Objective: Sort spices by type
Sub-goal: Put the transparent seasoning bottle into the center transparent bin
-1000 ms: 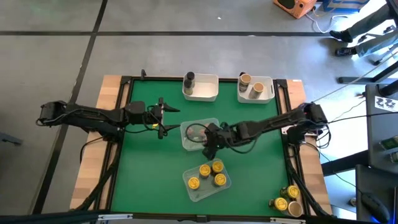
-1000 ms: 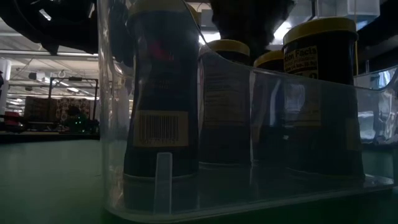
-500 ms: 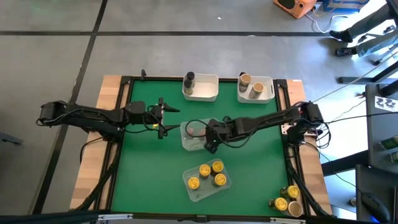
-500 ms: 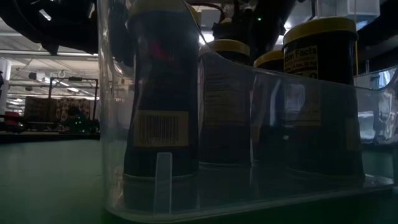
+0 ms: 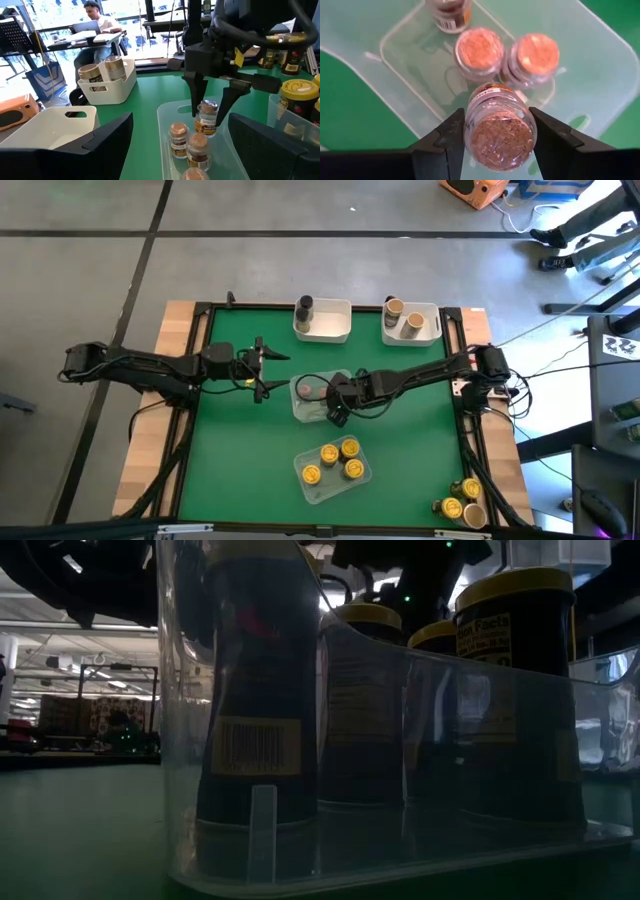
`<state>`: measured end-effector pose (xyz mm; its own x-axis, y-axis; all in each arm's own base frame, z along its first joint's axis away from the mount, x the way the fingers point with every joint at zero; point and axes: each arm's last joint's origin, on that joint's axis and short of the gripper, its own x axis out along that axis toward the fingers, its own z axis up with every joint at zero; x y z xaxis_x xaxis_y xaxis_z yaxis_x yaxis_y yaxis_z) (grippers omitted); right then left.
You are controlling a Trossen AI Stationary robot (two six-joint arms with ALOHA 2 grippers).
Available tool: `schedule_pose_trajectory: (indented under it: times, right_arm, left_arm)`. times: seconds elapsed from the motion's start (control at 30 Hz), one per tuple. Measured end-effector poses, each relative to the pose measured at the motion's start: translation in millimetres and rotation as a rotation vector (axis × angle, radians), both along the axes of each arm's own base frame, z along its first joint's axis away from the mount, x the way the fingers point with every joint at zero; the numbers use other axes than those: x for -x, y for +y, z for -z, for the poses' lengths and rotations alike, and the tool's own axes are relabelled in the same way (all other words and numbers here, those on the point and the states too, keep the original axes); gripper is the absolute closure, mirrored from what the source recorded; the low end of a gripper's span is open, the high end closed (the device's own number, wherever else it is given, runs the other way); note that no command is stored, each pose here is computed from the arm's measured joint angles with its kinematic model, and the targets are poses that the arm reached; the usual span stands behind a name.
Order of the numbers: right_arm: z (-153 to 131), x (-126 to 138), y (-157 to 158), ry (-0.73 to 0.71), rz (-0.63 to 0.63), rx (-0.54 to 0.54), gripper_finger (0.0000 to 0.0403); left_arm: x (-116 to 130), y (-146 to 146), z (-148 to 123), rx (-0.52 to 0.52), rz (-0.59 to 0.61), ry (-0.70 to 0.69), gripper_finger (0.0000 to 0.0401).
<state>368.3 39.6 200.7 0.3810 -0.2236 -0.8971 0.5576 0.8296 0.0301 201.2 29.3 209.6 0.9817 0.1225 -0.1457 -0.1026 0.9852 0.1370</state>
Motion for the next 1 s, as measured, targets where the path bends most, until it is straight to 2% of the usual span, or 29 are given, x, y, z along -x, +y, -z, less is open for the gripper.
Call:
schedule_pose_trajectory:
  times: [0.33,0.6,0.87,1.0]
  right_arm:
    - [17,-7,-8,0.038,0.008,-0.040,0.0208]
    - [19,-7,-7,0.042,0.011,-0.055,0.0195]
    - [16,-10,-5,0.025,-0.005,-0.107,0.0096]
    - [5,-15,-4,-0.012,0.030,-0.115,0.0064]
  left_arm:
    - [0,0,0,-0.003,0.001,0.002,0.0087]
    - [0,0,0,-0.004,0.001,0.005,0.0087]
    - [0,0,0,-0.006,0.001,0.006,0.0087]
    - [0,0,0,-0.006,0.001,0.005,0.0087]
